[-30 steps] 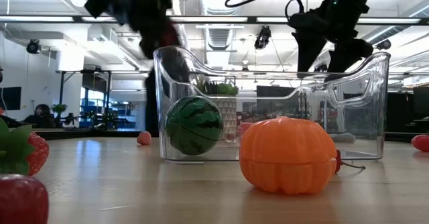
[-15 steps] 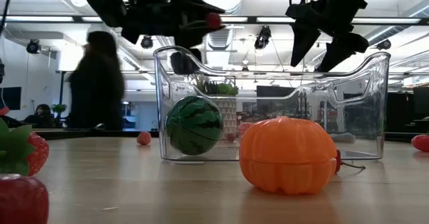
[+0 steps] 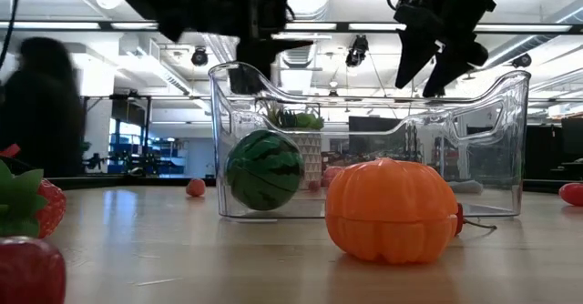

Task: Pick and placing Produce into tupperware
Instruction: Put the cherry into the transparent bin

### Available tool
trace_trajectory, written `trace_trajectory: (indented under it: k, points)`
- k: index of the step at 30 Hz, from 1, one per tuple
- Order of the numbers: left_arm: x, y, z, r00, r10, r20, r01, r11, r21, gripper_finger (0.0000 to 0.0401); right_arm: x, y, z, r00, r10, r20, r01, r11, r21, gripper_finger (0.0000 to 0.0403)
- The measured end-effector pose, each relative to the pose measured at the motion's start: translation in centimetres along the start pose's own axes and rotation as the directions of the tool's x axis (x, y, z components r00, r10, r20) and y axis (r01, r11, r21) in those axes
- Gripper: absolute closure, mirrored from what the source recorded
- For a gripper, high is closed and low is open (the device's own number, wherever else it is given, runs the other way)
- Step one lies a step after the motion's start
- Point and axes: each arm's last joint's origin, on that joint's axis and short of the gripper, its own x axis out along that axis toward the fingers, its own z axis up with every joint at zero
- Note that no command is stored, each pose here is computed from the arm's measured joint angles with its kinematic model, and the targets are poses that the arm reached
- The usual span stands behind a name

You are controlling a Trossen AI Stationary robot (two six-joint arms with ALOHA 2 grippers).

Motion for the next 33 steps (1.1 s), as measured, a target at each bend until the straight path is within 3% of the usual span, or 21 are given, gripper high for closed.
trace_trajectory:
  k: [3, 5, 7, 9, 12, 14, 18, 22, 25, 27, 30, 33]
  points:
    - [-2.6, -0.5, -0.6, 0.977, 0.212, 0.020, -0.213, 0.970, 0.119, 0.0217, 0.2, -0.2, 0.5, 1.000, 0.029, -0.010, -0.029, 0.999, -0.017, 0.0035]
    - [-4.6, -0.9, -1.3, 0.932, 0.362, 0.030, -0.360, 0.910, 0.206, 0.0235, 0.4, -0.3, 0.8, 0.998, 0.054, -0.016, -0.054, 0.998, -0.020, 0.0035]
    - [-6.7, -1.1, -2.2, 0.858, 0.511, 0.046, -0.506, 0.827, 0.247, 0.0255, 0.6, -0.4, 1.1, 0.998, 0.066, -0.012, -0.066, 0.998, -0.019, 0.0035]
    - [-8.3, -1.0, -3.0, 0.798, 0.601, 0.052, -0.588, 0.756, 0.287, 0.0273, 0.7, -0.5, 1.3, 0.998, 0.064, -0.005, -0.064, 0.998, -0.011, 0.0035]
    - [-9.7, -0.8, -3.7, 0.763, 0.644, 0.058, -0.613, 0.693, 0.379, 0.0294, 0.8, -0.7, 1.4, 0.998, 0.057, -0.004, -0.057, 0.998, -0.004, 0.0035]
    - [-10.0, -0.7, -4.0, 0.762, 0.643, 0.070, -0.608, 0.675, 0.417, 0.0302, 0.8, -0.8, 1.5, 0.999, 0.053, -0.004, -0.053, 0.999, 0.000, 0.0035]
    - [-10.2, 0.5, -4.8, 0.713, 0.699, 0.054, -0.638, 0.615, 0.464, 0.0307, 0.9, -0.8, 1.6, 0.999, 0.049, -0.005, -0.049, 0.999, 0.007, 0.0035]
    - [-10.3, 1.3, -5.6, 0.678, 0.735, 0.010, -0.651, 0.593, 0.475, 0.0308, 0.9, -0.8, 1.6, 0.999, 0.050, -0.005, -0.049, 0.998, 0.024, 0.0035]
    - [-10.3, 1.8, -5.9, 0.672, 0.741, 0.003, -0.640, 0.578, 0.507, 0.0308, 0.8, -0.8, 1.6, 0.998, 0.058, -0.007, -0.057, 0.989, 0.136, 0.0035]
    - [-10.2, 2.2, -6.3, 0.666, 0.746, -0.003, -0.624, 0.560, 0.545, 0.0308, 0.8, -0.7, 1.6, 0.997, 0.074, -0.017, -0.070, 0.986, 0.152, 0.0035]
    - [-10.2, 2.7, -6.7, 0.654, 0.756, -0.015, -0.630, 0.555, 0.542, 0.0308, 0.7, -0.7, 1.2, 0.986, 0.126, -0.112, -0.114, 0.987, 0.112, 0.0035]
    - [-10.3, 2.6, -6.6, 0.660, 0.751, -0.009, -0.636, 0.566, 0.525, 0.0308, 0.3, -1.4, -0.7, 0.940, 0.099, -0.327, -0.088, 0.995, 0.047, 0.0035]
